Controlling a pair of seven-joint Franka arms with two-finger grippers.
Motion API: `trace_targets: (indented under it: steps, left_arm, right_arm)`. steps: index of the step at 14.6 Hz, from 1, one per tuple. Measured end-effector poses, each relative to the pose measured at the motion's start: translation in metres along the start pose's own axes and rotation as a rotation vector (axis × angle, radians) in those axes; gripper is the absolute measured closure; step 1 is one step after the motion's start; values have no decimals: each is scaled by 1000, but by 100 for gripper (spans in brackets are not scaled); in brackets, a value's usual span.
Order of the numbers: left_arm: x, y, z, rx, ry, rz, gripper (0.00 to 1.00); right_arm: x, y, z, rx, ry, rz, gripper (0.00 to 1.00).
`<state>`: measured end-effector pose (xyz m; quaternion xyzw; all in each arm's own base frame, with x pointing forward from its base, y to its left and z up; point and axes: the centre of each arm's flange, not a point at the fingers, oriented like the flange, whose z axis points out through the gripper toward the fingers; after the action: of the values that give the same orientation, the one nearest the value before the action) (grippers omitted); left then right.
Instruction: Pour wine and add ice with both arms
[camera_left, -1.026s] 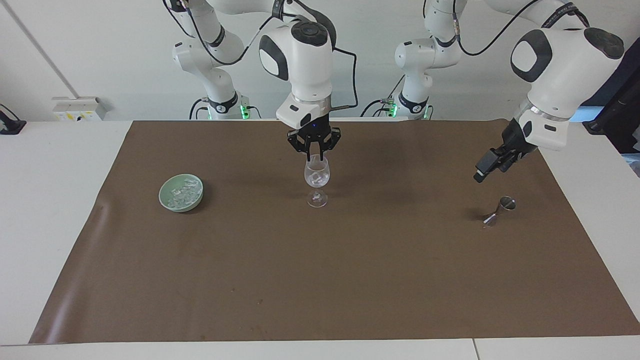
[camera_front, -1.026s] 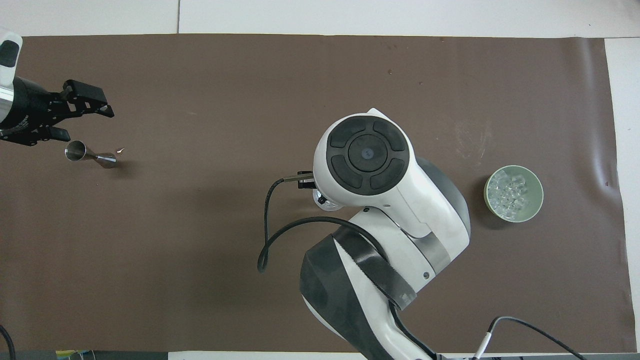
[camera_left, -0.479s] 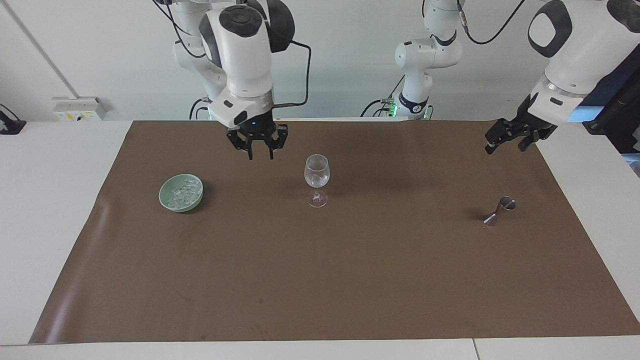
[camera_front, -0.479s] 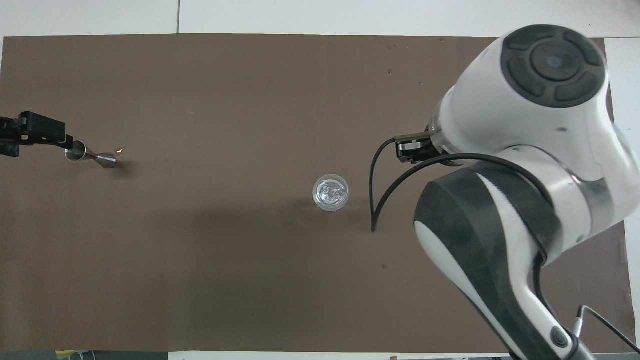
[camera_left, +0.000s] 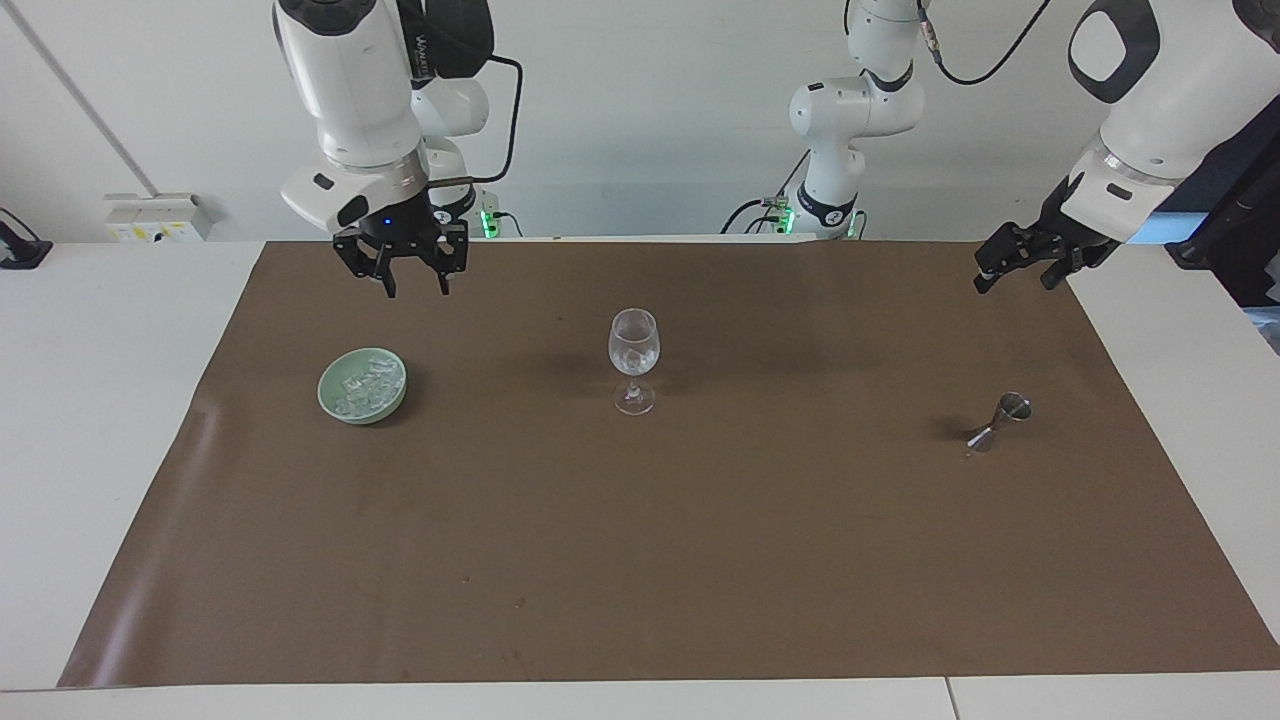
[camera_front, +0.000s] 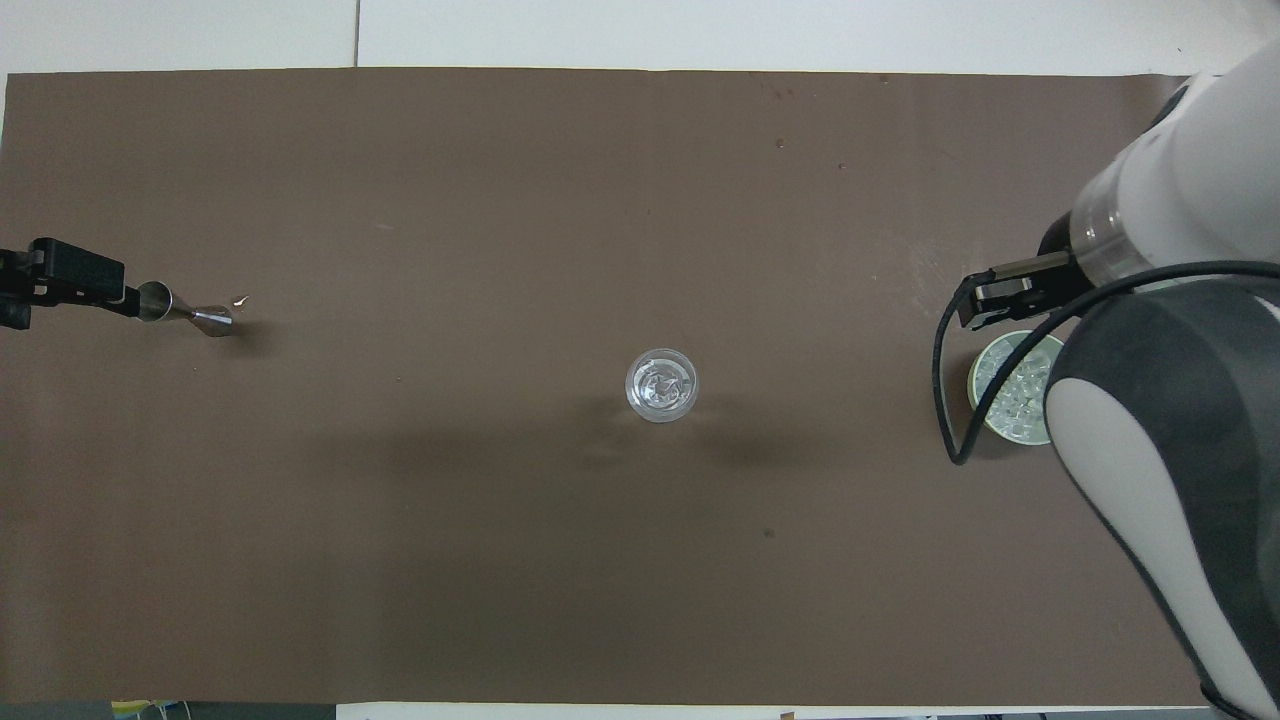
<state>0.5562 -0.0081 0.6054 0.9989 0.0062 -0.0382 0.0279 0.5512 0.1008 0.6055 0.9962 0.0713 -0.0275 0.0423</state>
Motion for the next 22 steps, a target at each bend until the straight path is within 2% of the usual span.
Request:
trace_targets:
  steps: [3,6,7,9,12,15,22]
  left_arm:
    - [0,3,2,0,-5,6,0]
    - [0,9,2,1,-6,17,0]
    - [0,9,2,7,-6,18,0]
    - [0,6,2,36,-5,19,0]
    - [-2,6,1,42,-4,22,0]
    - [-4,4,-3,44,0,19,0]
    - [-4,4,-2,44,-1,19,0]
  right_arm:
    - [-4,57,1,11,-12,-5,34]
    - [-16,81,-9,18,-3,28,5]
    - [-20,81,-15,16,7,30,0]
    - [-25,83,-22,16,17,35,0]
    - [-31,93,-18,40,-15,57,0]
    - [-33,105,-18,66,-11,80,0]
    - [-29,93,-15,25,-7,50,0]
